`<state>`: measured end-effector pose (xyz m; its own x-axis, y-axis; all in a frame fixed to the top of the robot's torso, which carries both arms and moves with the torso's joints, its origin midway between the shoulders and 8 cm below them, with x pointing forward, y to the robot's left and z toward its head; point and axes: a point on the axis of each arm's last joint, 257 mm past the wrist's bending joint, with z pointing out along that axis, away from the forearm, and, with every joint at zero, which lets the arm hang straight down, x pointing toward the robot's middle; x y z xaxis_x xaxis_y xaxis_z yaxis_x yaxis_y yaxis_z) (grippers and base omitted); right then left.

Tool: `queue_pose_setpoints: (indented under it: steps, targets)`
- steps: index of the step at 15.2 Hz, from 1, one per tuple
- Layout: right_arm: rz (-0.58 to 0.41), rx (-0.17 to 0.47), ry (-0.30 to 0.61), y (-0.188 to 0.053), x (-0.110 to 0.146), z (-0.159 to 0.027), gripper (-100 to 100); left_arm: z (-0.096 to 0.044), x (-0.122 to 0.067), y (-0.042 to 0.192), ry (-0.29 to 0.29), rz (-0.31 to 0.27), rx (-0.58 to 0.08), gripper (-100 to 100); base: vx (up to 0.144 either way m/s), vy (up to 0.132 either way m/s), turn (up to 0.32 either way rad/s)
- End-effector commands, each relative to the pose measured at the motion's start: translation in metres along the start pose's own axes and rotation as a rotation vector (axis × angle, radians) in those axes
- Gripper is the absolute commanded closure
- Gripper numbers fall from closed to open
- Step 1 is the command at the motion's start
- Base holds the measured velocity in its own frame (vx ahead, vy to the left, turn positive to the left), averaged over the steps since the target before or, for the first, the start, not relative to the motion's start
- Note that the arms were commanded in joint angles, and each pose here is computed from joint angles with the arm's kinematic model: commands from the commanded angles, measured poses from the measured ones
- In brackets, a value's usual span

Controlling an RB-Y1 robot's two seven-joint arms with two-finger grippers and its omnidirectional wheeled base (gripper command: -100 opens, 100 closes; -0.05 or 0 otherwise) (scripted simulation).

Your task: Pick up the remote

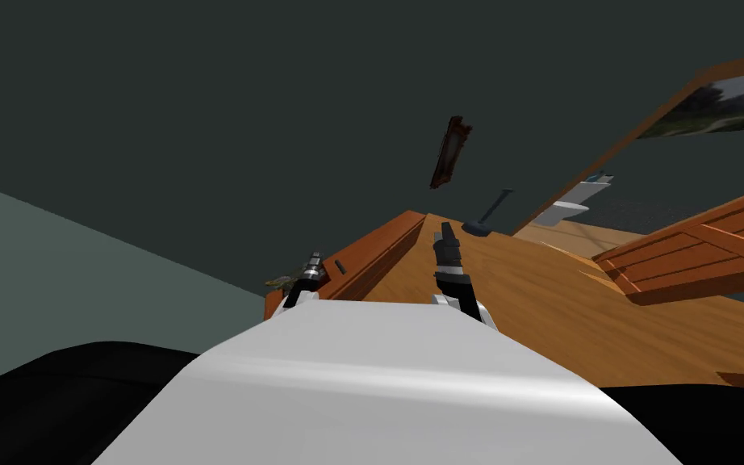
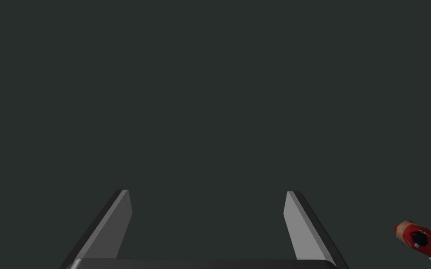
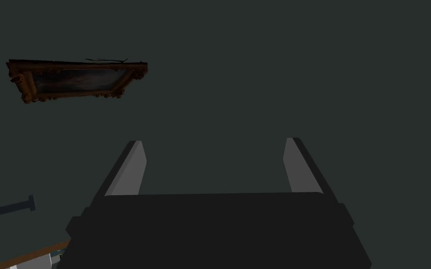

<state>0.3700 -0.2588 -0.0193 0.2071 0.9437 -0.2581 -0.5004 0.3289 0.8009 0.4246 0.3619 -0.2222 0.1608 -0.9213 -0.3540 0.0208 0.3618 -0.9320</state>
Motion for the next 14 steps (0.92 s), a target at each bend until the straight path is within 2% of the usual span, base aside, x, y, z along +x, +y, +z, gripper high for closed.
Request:
queue_pose_setpoints:
  steps: [1, 2, 3, 4, 5, 6, 8, 9, 10, 11, 12, 14]
  targets:
    - [0.000, 0.000, 0.000, 0.000, 0.000, 0.000, 0, 0.002, -0.007, 0.030, 0.011, 0.033, -0.078, -100, 0.005, 0.005, -0.253]
    - [0.000, 0.000, 0.000, 0.000, 0.000, 0.000, 0, 0.001, -0.006, 0.039, 0.016, 0.033, -0.101, -100, 0.005, 0.009, -0.258]
    - [0.000, 0.000, 0.000, 0.000, 0.000, 0.000, 0, 0.002, -0.014, 0.055, 0.018, 0.061, -0.142, -100, 0.006, 0.009, -0.266]
    - [0.000, 0.000, 0.000, 0.000, 0.000, 0.000, 0, -0.002, -0.012, 0.071, 0.026, 0.062, -0.181, -100, 0.008, 0.012, -0.258]
    - [0.000, 0.000, 0.000, 0.000, 0.000, 0.000, 0, -0.002, -0.012, 0.072, 0.027, 0.062, -0.184, -100, 0.006, 0.014, -0.098]
    - [0.000, 0.000, 0.000, 0.000, 0.000, 0.000, 0, -0.003, -0.021, 0.094, 0.030, 0.089, -0.237, -100, 0.006, 0.008, -0.223]
    - [0.000, 0.000, 0.000, 0.000, 0.000, 0.000, 0, -0.007, -0.019, 0.105, 0.039, 0.089, -0.269, -100, 0.004, 0.010, -0.188]
    - [0.000, 0.000, 0.000, 0.000, 0.000, 0.000, 0, -0.007, -0.028, 0.123, 0.045, 0.114, -0.322, -100, 0.008, 0.007, -0.265]
    - [0.000, 0.000, 0.000, 0.000, 0.000, 0.000, 0, -0.013, -0.028, 0.136, 0.050, 0.114, -0.352, -100, 0.008, 0.012, -0.260]
    - [0.000, 0.000, 0.000, 0.000, 0.000, 0.000, 0, -0.012, -0.039, 0.148, 0.051, 0.138, -0.387, -100, 0.011, 0.014, -0.341]
    - [0.000, 0.000, 0.000, 0.000, 0.000, 0.000, 0, -0.021, -0.038, 0.167, 0.060, 0.137, -0.435, -100, 0.010, 0.020, -0.303]
    - [0.000, 0.000, 0.000, 0.000, 0.000, 0.000, 0, -0.023, -0.037, 0.170, 0.061, 0.137, -0.443, -100, 0.004, 0.015, -0.032]
